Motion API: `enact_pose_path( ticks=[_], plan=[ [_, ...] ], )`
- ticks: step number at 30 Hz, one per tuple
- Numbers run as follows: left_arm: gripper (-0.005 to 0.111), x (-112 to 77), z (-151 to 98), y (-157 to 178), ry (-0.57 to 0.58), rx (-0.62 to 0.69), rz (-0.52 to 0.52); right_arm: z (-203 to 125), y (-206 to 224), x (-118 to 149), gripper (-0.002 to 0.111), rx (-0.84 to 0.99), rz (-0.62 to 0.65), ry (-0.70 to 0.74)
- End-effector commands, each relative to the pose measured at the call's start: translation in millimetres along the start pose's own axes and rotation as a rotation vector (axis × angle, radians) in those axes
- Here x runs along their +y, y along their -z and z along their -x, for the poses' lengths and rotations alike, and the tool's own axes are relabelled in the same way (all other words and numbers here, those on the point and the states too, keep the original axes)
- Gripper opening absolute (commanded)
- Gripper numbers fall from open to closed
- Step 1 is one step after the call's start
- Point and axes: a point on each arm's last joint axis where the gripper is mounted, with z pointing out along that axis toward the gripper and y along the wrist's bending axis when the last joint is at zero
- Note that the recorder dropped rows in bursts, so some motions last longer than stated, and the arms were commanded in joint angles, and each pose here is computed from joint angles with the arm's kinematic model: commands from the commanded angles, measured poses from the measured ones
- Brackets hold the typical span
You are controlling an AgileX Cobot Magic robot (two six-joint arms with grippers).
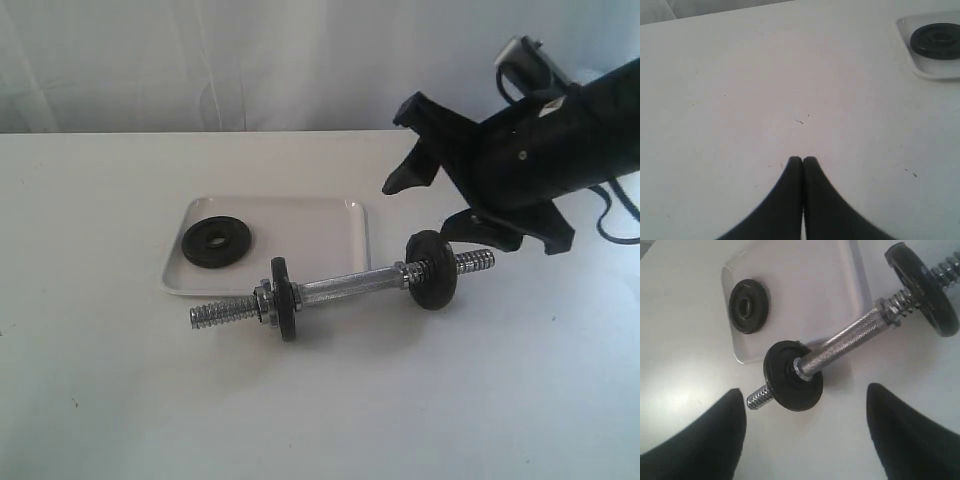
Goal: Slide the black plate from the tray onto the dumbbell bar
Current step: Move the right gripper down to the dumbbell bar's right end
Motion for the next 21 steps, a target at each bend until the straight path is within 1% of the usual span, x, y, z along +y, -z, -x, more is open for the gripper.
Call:
enact_pose_path(
  ticks=[1,4,8,12,16,21],
  plan=[
    [0.0,-0.3,-1.3,-0.1,0.007,0.003,-0.003,2.7,-31.1,2.2,0.064,0.029,-0.05,-0.068],
    [0.0,-0.3,-1.3,-0.1,0.007,0.003,-0.003,5.4,-58.4,-8.0,0.064,0.035,-0.094,-0.137],
    [0.0,-0.3,-1.3,-0.1,0.007,0.003,-0.003,6.4,-81.0,-18.6,0.064,0.037,-0.132,-0.204],
    [0.0,-0.3,-1.3,-0.1,0.007,0.003,-0.003,5.1,-93.9,-25.1,0.064,0.053,-0.155,-0.256],
    [0.0,-0.3,-1.3,-0.1,0.007,0.003,-0.003,5.3,-103.6,-30.1,0.064,0.046,-0.172,-0.342],
    [0.0,-0.3,-1.3,-0.1,0.007,0.003,-0.003,5.9,-112.2,-34.4,0.064,0.037,-0.179,-0.359]
  ],
)
